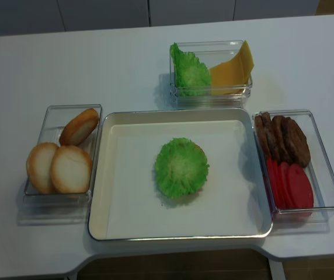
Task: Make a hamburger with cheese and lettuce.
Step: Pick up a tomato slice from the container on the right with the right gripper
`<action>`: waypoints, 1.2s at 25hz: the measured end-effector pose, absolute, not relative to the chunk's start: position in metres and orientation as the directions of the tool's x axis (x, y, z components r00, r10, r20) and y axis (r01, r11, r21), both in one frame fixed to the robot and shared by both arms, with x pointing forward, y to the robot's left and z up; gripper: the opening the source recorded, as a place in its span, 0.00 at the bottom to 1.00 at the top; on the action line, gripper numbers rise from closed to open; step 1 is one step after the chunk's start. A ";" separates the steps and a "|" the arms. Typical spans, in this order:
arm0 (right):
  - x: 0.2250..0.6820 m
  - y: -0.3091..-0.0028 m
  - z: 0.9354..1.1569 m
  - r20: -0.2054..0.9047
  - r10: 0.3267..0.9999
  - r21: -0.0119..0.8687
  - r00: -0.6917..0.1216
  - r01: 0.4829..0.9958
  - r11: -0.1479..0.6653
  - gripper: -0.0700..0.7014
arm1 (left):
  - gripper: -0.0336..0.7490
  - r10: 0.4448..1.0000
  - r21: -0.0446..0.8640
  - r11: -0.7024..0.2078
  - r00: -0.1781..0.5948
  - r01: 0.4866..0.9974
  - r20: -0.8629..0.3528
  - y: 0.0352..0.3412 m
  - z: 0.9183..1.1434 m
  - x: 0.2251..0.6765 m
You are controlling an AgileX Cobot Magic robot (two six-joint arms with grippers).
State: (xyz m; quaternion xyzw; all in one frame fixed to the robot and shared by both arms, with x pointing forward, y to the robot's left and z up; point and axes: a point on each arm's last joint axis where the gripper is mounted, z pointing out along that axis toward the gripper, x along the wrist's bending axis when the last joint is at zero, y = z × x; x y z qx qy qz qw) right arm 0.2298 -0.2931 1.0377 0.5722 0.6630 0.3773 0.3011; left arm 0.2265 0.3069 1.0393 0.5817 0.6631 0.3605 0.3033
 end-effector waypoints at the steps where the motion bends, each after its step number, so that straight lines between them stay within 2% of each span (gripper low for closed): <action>1: 0.230 -0.293 1.038 0.032 0.986 0.845 -0.164 0.532 0.061 0.55 | 0.57 0.990 0.831 0.063 -0.139 0.553 0.017 0.307 1.039 0.226; 30: 0.230 -0.293 1.038 0.032 0.986 0.846 -0.164 0.530 0.060 0.55 | 0.57 0.990 0.831 0.063 -0.139 0.553 0.017 0.307 1.039 0.226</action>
